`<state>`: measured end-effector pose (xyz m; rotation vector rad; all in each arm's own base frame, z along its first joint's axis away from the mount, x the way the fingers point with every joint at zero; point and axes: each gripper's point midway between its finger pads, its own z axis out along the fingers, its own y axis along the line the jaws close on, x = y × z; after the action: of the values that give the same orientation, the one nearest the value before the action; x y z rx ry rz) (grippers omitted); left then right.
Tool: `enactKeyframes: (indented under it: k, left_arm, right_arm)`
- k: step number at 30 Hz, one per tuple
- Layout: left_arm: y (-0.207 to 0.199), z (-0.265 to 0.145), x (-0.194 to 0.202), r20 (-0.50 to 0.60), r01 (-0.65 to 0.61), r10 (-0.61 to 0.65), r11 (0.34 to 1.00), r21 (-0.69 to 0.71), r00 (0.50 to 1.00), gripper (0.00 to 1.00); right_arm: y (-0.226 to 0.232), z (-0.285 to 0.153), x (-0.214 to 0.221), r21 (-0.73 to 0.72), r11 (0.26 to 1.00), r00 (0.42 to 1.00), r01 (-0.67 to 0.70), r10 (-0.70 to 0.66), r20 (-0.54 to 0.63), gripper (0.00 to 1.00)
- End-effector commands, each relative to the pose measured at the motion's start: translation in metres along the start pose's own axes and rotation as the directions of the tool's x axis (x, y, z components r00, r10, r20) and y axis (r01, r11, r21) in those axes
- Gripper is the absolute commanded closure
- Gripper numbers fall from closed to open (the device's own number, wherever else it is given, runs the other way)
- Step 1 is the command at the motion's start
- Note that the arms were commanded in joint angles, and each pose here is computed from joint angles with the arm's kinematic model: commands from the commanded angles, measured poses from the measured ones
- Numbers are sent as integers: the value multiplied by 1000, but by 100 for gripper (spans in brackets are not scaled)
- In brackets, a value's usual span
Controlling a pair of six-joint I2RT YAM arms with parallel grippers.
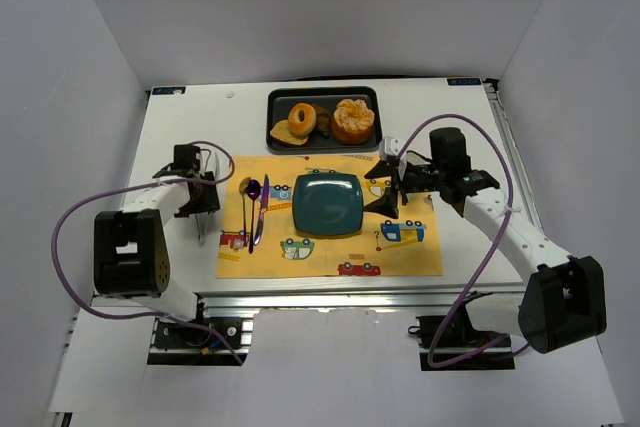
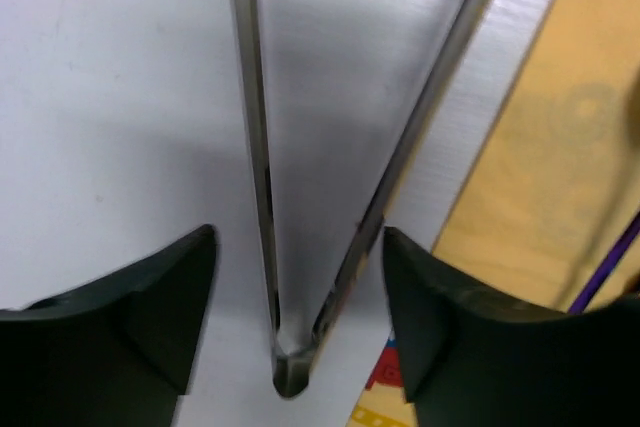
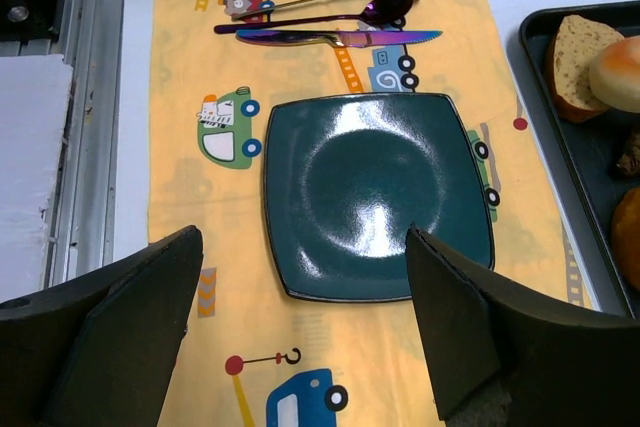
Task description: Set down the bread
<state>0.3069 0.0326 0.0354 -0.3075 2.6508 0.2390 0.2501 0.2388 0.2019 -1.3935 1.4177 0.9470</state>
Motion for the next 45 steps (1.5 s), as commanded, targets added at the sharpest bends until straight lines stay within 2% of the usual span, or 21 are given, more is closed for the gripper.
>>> enactKeyframes:
  k: [1,3,6,11,14,16,18,20,21,26,29,30,32,33,34,35,36,39,42,45]
  left_arm:
    - [6,15,-18,17,-48,46,994,102,999,28]
    - [-4,28,-8,-35,-43,50,980,195,998,35]
    - [-7,38,3,-67,-41,58,973,226,996,37]
    - [-7,43,3,-44,-40,52,973,227,998,40]
    - [-6,48,6,-49,-38,49,975,218,998,50]
    - [-4,51,5,-50,-37,48,977,208,998,52]
    - [-3,53,3,-43,-38,47,979,198,998,61]
    - [0,54,-1,-34,-39,46,982,184,998,74]
    - [0,54,-2,-31,-39,45,983,181,999,83]
    - [-7,25,-44,79,-24,6,973,227,997,96]
    - [-30,-36,-98,248,10,-112,925,380,962,97]
    - [-50,-53,-105,266,-4,-134,886,463,955,97]
    - [-77,-86,-127,288,50,-263,813,580,921,96]
    - [-100,-107,-129,291,23,-274,763,646,917,95]
    - [-112,-121,-139,280,51,-336,716,696,899,93]
    - [-144,-139,-133,251,37,-335,662,749,908,92]
    - [-154,-146,-134,268,7,-325,648,762,907,91]
    - [-198,-174,-137,193,36,-373,528,848,908,88]
    - [-235,-185,-138,124,61,-353,469,881,927,84]
    - [-265,-177,-130,74,74,-286,474,877,955,79]
  right_arm:
    - [0,-6,-10,5,999,999,34,-35,25,14]
    - [-3,-8,-10,16,999,999,33,-34,24,14]
    - [-8,-11,-11,32,999,999,34,-35,21,14]
    - [-15,-15,-10,52,998,1000,24,-25,17,14]
    - [-16,-15,-11,52,998,1000,20,-21,19,14]
    - [-16,-16,-11,55,998,1000,19,-20,19,14]
    - [-17,-17,-11,59,998,1000,19,-20,20,14]
    - [-18,-18,-10,63,998,1000,15,-16,19,14]
    - [-19,-19,-10,65,998,1000,17,-18,20,14]
    - [-21,-23,-11,78,997,1000,15,-17,22,14]
    - [-24,-27,-14,94,996,1000,14,-17,26,14]
    - [-25,-28,-15,97,995,999,15,-17,26,14]
    - [-28,-31,-16,110,994,999,10,-14,31,14]
    - [-28,-31,-16,112,994,999,9,-13,33,14]
    - [-30,-33,-17,117,993,999,7,-11,37,14]
    - [-31,-34,-17,122,993,999,7,-11,38,14]
    - [-31,-34,-18,124,992,999,5,-10,40,14]
    - [-35,-40,-21,146,989,999,6,-13,48,15]
    - [-38,-47,-23,168,986,998,10,-20,53,14]
    - [-40,-52,-24,183,983,998,11,-22,58,14]
